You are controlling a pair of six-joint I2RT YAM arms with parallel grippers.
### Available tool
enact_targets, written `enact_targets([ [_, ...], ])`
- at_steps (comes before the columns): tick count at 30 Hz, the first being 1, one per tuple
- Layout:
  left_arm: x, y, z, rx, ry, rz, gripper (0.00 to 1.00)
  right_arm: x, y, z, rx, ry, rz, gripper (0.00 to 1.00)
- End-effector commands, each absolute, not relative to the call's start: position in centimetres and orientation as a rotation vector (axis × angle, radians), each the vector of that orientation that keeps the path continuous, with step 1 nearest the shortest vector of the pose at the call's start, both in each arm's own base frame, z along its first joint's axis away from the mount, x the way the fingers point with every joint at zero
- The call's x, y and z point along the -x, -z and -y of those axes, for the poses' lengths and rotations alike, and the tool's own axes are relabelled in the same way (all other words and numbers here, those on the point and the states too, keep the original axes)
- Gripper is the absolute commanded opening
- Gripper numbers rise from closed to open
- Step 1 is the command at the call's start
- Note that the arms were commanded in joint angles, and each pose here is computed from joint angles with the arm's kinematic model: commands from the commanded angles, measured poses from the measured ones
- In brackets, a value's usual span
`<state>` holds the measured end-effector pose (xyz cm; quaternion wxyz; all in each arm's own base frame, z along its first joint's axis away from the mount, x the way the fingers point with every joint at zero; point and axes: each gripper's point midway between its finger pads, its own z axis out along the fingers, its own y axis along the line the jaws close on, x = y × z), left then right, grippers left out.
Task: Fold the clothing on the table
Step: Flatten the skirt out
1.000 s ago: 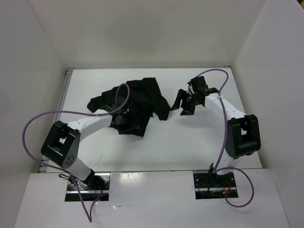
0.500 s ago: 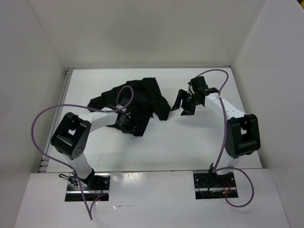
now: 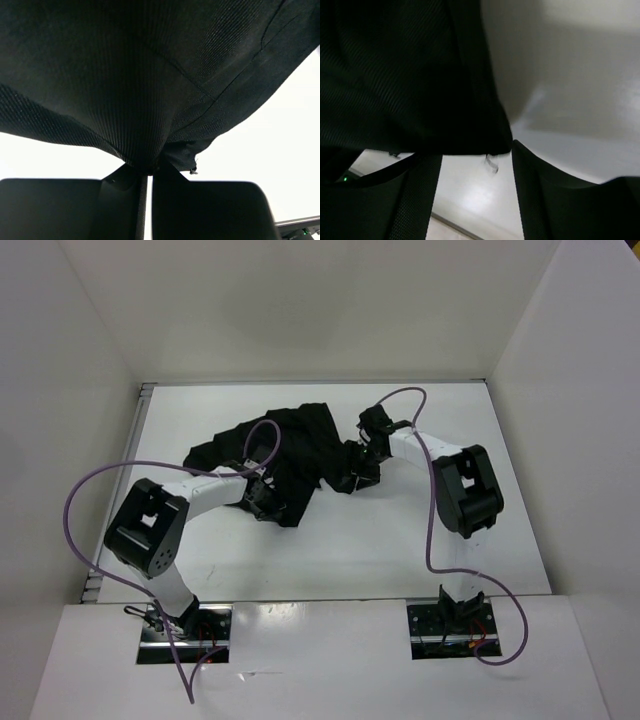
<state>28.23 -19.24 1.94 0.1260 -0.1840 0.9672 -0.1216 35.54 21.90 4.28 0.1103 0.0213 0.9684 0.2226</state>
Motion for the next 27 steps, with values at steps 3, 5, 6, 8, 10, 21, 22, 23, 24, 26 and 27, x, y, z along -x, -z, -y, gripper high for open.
enact_targets([
  [3,-27.6,-3.0,18.3,0.534,0.320,-2.794,0.00,-40.9,-4.5,-21.6,-0.107,-0.526,-2.738,0.47],
  [5,-27.7,-3.1,17.8,0.549,0.306,-2.785,0.00,-42.1,-5.1,-21.5,-0.091,-0.500,-2.704,0.23],
  [6,-27.5,-3.0,17.3,0.549,0.285,-2.801,0.00,-42.5,-4.9,-20.7,-0.109,-0.430,-2.692,0.16],
  [8,-27.9,-3.1,15.8,0.580,0.234,-2.781,0.00,-43.3,-7.1,-19.7,-0.113,-0.367,-2.624,0.00],
  [10,-27.8,-3.2,14.7,0.587,0.185,-2.778,0.00,-43.1,-8.0,-18.6,-0.124,-0.330,-2.620,0.00],
  [21,-33.9,-5.7,10.6,0.566,-0.028,-2.642,0.09,-27.6,-5.4,-15.8,-0.229,-0.483,-2.988,0.00],
  [22,-35.2,-6.5,11.1,0.528,0.004,-2.618,0.12,-27.2,-5.2,-15.8,-0.231,-0.495,-3.003,0.02],
  [23,-35.8,-6.9,11.2,0.517,0.027,-2.607,0.18,-27.1,-5.2,-16.0,-0.229,-0.508,-3.005,0.25],
  [24,-36.3,-7.4,11.5,0.502,0.051,-2.596,0.38,-26.9,-5.3,-15.9,-0.229,-0.508,-3.005,0.33],
  [26,-36.5,-8.8,12.1,0.467,0.110,-2.579,0.61,-27.7,-6.8,-16.4,-0.212,-0.551,-2.955,0.35],
  [27,-36.5,-9.4,12.2,0.466,0.121,-2.564,0.74,-28.1,-7.6,-16.6,-0.227,-0.563,-2.930,0.38],
])
